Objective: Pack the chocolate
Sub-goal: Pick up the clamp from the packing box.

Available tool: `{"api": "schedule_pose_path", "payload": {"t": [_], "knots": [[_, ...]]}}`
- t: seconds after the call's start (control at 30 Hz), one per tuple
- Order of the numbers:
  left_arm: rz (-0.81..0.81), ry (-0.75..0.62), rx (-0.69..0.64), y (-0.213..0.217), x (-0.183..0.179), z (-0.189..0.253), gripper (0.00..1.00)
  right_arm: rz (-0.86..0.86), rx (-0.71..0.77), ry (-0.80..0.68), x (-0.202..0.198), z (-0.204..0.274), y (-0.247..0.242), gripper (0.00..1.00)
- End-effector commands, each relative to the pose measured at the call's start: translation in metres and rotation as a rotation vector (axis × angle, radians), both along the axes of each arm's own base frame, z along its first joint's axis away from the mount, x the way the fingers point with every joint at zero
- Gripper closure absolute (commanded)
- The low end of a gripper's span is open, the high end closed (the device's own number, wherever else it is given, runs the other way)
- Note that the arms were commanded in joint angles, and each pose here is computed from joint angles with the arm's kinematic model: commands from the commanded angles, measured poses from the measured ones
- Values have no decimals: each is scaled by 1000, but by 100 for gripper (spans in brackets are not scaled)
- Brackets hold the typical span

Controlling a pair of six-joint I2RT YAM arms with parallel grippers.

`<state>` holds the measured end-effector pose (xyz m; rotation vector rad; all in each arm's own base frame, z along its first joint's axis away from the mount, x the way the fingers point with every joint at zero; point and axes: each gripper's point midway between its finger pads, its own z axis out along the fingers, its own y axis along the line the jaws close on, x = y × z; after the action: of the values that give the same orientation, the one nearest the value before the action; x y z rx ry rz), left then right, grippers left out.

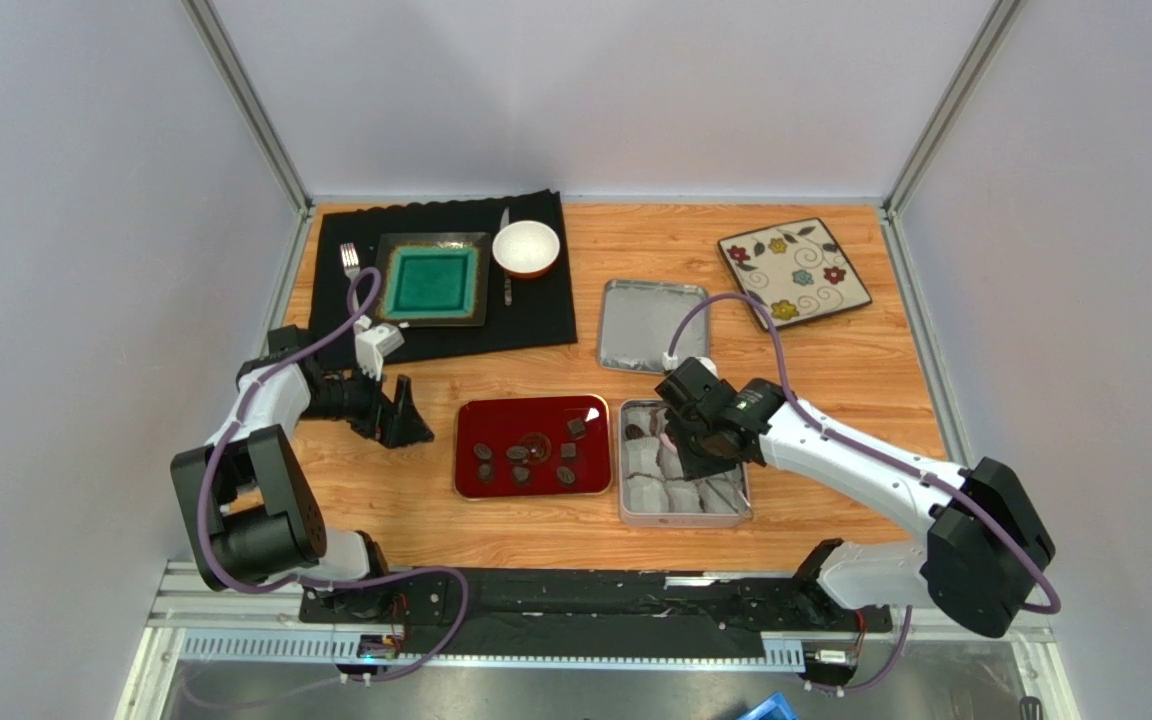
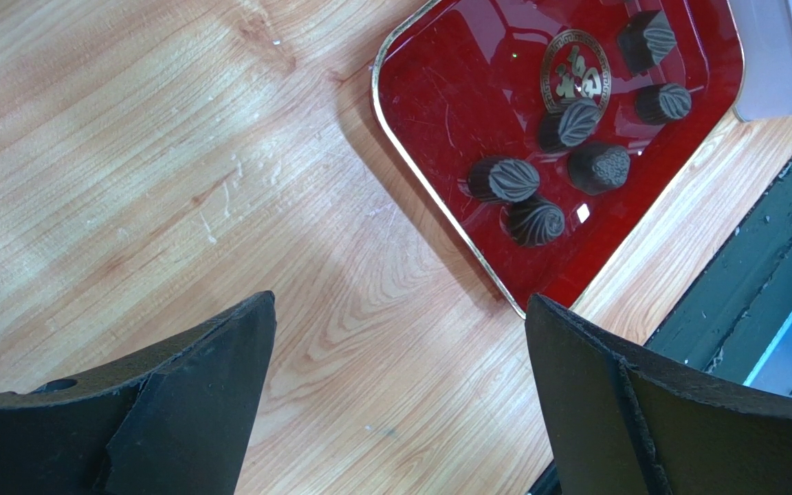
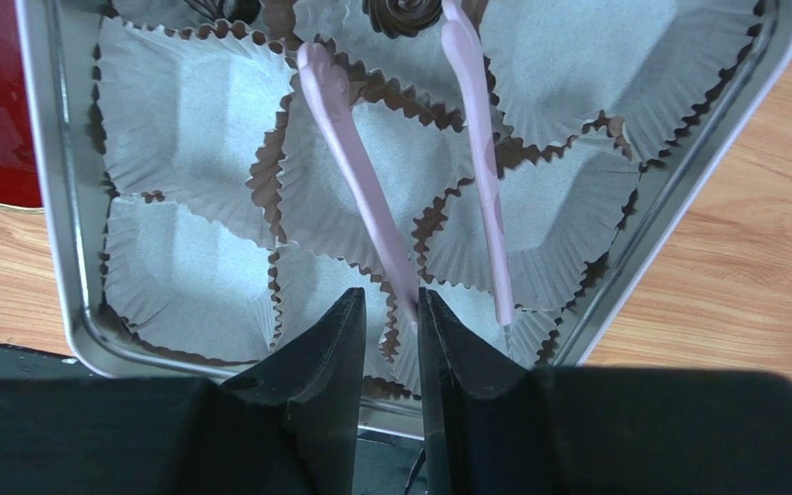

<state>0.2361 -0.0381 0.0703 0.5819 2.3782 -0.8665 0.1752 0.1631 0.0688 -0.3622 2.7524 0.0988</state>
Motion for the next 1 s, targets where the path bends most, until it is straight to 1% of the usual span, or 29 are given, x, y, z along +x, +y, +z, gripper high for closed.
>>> {"api": "schedule_pose_path", "payload": {"t": [0.0,0.37,0.47,0.53,0.7,0.87,0.97], "knots": [[-15,-86,-7,1,10,18,1,22,21,-8,6,1,8,73],[-14,-89,-7,2,12,19,1,40,-2,-8,10,3,8,77],[-13,-96,-6,3,12,21,1,41,-6,-1,9,2,8,80],[-13,-96,-9,3,12,21,1,40,-1,-10,11,5,9,86],[-14,-97,-12,2,12,23,1,36,43,-75,18,27,13,99],[-15,-104,-14,2,13,26,1,18,83,-177,28,56,11,100],[-15,-107,-13,2,12,27,1,5,94,-207,30,69,9,100]]}}
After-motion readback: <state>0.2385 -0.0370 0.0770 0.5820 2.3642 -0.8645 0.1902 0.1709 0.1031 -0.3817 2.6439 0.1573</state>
